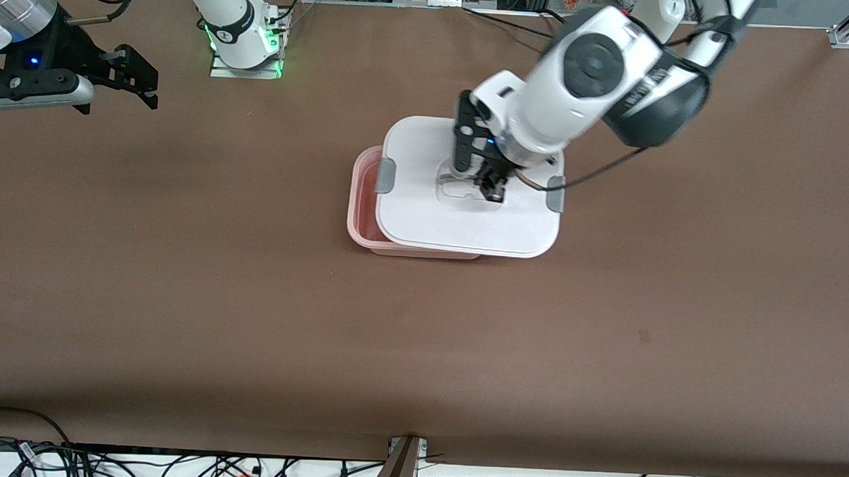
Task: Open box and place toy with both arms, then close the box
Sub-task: 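Release the toy and withdraw the right gripper while the left gripper returns the lid, then lower the white lid onto the tub with the left gripper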
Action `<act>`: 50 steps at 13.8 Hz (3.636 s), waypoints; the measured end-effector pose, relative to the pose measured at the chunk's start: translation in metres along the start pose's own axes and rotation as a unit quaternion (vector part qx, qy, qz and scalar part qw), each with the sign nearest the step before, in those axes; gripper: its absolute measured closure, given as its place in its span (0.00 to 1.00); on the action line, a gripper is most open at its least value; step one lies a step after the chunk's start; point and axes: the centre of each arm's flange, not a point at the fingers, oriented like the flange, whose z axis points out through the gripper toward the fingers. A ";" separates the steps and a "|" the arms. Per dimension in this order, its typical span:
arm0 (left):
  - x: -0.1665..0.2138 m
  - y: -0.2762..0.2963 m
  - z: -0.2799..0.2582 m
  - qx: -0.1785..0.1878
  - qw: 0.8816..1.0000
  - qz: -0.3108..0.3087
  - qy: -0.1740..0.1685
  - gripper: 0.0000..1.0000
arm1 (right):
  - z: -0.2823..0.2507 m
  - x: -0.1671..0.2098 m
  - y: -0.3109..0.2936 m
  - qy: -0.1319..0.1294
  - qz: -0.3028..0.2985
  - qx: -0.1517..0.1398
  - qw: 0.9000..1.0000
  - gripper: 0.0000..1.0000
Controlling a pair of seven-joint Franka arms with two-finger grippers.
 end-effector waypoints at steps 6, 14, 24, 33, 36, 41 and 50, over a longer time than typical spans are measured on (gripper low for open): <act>0.026 0.031 0.084 0.039 0.999 -0.006 -0.003 0.93 | 0.011 0.009 0.005 -0.004 0.006 0.000 1.000 0.00; 0.032 0.051 0.134 0.075 0.997 -0.017 -0.005 0.93 | 0.030 0.022 0.002 -0.018 0.003 0.000 1.000 0.00; 0.029 0.048 0.140 0.075 0.997 -0.018 -0.005 0.93 | 0.033 0.023 0.004 -0.021 0.005 0.000 1.000 0.00; 0.030 0.049 0.140 0.076 0.997 -0.021 -0.004 0.93 | 0.033 0.023 0.004 -0.021 0.006 0.000 1.000 0.00; 0.032 0.049 0.142 0.077 0.997 -0.026 0.001 0.93 | 0.033 0.023 0.004 -0.021 0.006 0.000 1.000 0.00; 0.032 0.048 0.146 0.075 0.997 -0.027 0.005 0.93 | 0.033 0.024 0.004 -0.020 0.006 0.000 1.000 0.00; 0.028 0.044 0.136 0.080 0.996 -0.034 -0.001 0.52 | 0.033 0.024 0.004 -0.020 0.006 0.000 1.000 0.00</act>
